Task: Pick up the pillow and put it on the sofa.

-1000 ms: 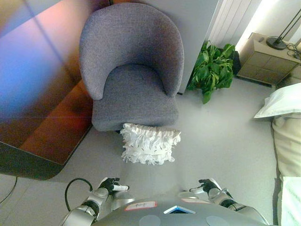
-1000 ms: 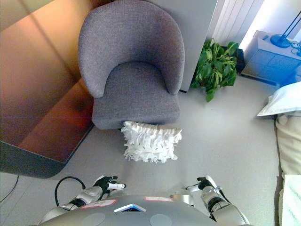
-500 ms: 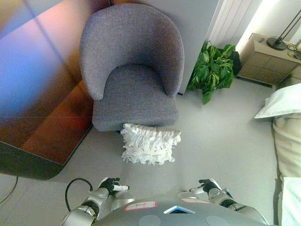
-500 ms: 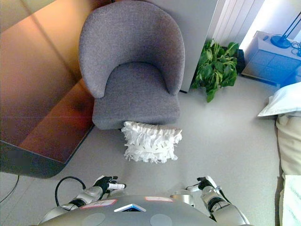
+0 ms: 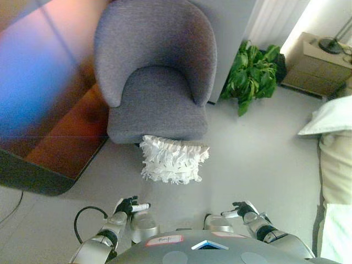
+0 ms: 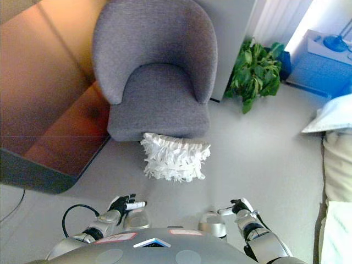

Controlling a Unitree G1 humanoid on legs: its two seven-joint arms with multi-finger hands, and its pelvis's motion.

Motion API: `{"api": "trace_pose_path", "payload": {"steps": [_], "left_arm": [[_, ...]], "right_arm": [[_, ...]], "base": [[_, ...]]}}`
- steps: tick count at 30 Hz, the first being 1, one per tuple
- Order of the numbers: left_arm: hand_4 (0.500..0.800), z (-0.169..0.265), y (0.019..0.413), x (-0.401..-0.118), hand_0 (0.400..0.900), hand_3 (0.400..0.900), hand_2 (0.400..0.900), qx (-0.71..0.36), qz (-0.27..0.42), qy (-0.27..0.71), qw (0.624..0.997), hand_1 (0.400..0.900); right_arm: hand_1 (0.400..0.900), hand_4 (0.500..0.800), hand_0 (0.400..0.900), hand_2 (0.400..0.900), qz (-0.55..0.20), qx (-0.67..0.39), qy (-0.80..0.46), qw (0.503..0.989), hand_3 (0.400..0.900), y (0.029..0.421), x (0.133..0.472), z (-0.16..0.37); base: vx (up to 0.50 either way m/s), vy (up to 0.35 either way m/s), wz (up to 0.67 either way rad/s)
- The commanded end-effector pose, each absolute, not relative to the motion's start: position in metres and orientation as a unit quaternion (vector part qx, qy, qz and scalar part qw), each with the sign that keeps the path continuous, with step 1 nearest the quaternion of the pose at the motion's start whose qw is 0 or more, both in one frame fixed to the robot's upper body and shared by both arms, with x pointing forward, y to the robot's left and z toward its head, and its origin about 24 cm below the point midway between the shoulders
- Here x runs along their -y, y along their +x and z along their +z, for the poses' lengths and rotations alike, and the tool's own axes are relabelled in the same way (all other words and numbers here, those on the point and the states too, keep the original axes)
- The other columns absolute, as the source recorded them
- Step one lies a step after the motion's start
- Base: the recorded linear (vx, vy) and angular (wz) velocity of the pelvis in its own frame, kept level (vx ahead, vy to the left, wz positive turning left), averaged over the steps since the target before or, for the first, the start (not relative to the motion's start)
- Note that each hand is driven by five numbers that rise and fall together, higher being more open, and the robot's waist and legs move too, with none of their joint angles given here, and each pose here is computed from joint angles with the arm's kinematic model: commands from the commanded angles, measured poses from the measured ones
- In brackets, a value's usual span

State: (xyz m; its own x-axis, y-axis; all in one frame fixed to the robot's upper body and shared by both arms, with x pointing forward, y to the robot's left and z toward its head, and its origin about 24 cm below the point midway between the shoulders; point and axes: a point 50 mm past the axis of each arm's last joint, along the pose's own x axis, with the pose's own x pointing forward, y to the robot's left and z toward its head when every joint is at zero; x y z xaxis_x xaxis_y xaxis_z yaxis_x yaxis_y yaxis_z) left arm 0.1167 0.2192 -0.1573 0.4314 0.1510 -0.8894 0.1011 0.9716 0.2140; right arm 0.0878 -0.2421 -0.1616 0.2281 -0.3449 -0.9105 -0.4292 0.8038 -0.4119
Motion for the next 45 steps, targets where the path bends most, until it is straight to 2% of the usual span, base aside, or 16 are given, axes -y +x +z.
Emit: {"api": "trace_pose_path", "payload": {"steps": [1, 8, 11, 15, 20, 24, 29, 32, 38, 45], "left_arm": [[0.8, -0.155, 0.121, -0.226, 0.9, 0.9, 0.9, -0.52, 0.043, 0.093, 0.848, 0.9], [0.8, -0.159, 0.103, -0.23, 0.9, 0.9, 0.9, -0.53, 0.062, 0.098, 0.84, 0.9], [0.8, -0.154, 0.113, -0.24, 0.9, 0.9, 0.9, -0.527, 0.048, 0.124, 0.839, 0.9], [0.8, -0.146, 0.133, -0.245, 0.9, 0.9, 0.9, -0.511, 0.016, 0.156, 0.845, 0.9], [0.8, -0.129, 0.175, -0.248, 0.9, 0.9, 0.9, -0.47, 0.017, 0.185, 0.863, 0.9], [0.8, -0.113, 0.198, -0.255, 0.9, 0.9, 0.9, -0.422, 0.07, 0.16, 0.89, 0.9], [0.8, -0.122, 0.179, -0.251, 0.9, 0.9, 0.9, -0.429, 0.091, 0.112, 0.892, 0.9], [0.8, -0.126, 0.173, -0.249, 0.9, 0.9, 0.9, -0.431, 0.071, 0.122, 0.891, 0.9], [0.8, -0.114, 0.195, -0.243, 0.9, 0.9, 0.9, -0.392, 0.052, 0.119, 0.911, 0.9], [0.8, -0.102, 0.207, -0.256, 0.9, 0.9, 0.9, -0.367, 0.082, 0.095, 0.922, 0.9]], "right_arm": [[0.9, 0.8, 0.9, 0.9, 0.021, -0.626, -0.321, 0.711, 0.9, 0.089, 0.258, -0.157], [0.9, 0.8, 0.9, 0.9, 0.038, -0.611, -0.296, 0.733, 0.9, 0.088, 0.25, -0.16], [0.9, 0.8, 0.9, 0.9, 0.037, -0.62, -0.266, 0.737, 0.9, 0.083, 0.246, -0.162], [0.9, 0.8, 0.9, 0.9, 0.029, -0.602, -0.258, 0.755, 0.9, 0.095, 0.243, -0.16], [0.9, 0.8, 0.9, 0.9, 0.022, -0.553, -0.271, 0.788, 0.9, 0.141, 0.232, -0.149], [0.9, 0.8, 0.9, 0.9, 0.023, -0.506, -0.296, 0.809, 0.9, 0.182, 0.225, -0.134], [0.9, 0.8, 0.9, 0.9, 0.064, -0.486, -0.334, 0.805, 0.9, 0.183, 0.221, -0.133], [0.9, 0.8, 0.9, 0.9, 0.065, -0.466, -0.376, 0.799, 0.9, 0.183, 0.225, -0.131], [0.9, 0.8, 0.9, 0.9, 0.059, -0.352, -0.468, 0.808, 0.9, 0.252, 0.224, -0.087], [0.9, 0.8, 0.9, 0.9, 0.044, -0.258, -0.487, 0.833, 0.9, 0.316, 0.216, -0.03]], "base": [[0.498, 0.183, -0.11], [0.603, 0.251, -0.13], [0.522, 0.244, 0.26], [0.466, 0.185, 0.56], [0.123, -0.285, 0.45], [0.014, -0.455, 0.19], [0.221, -0.286, 0.39], [0.323, -0.179, 0.39], [0.044, 0.004, 0.23], [-0.04, 0.094, 0.1]]}}
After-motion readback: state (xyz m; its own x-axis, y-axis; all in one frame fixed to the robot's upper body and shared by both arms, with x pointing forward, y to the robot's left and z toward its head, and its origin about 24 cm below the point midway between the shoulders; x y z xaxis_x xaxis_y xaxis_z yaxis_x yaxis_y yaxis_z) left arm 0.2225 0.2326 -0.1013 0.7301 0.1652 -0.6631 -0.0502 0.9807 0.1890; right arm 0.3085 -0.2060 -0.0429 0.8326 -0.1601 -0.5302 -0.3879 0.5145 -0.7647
